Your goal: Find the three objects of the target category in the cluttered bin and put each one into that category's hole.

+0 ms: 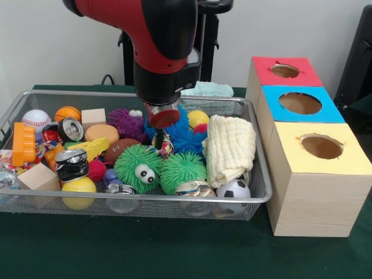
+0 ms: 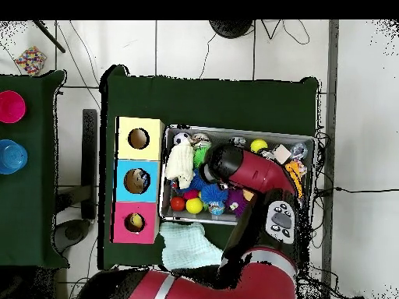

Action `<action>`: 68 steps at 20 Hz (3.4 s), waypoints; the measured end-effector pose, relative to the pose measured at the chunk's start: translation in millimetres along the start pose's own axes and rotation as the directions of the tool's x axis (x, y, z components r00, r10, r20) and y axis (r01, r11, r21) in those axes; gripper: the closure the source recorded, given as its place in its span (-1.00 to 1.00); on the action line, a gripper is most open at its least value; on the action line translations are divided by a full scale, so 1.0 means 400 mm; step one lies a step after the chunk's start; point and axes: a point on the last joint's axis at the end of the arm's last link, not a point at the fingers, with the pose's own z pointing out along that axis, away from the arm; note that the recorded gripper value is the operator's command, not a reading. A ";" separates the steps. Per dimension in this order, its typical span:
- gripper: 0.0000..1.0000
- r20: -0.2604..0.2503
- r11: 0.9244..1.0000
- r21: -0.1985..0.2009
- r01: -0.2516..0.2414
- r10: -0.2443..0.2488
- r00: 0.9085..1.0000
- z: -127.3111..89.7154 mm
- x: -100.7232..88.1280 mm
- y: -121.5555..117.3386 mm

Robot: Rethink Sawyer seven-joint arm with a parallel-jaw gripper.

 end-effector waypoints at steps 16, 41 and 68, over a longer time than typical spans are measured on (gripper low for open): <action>-1.00 0.028 0.994 -0.089 -0.056 0.059 0.998 0.037 -0.045 0.004; -1.00 -0.375 0.978 -0.043 -0.203 0.173 0.911 0.029 -0.026 -0.024; 1.00 -0.390 0.998 0.041 -0.049 0.062 0.919 -0.016 -0.025 -0.007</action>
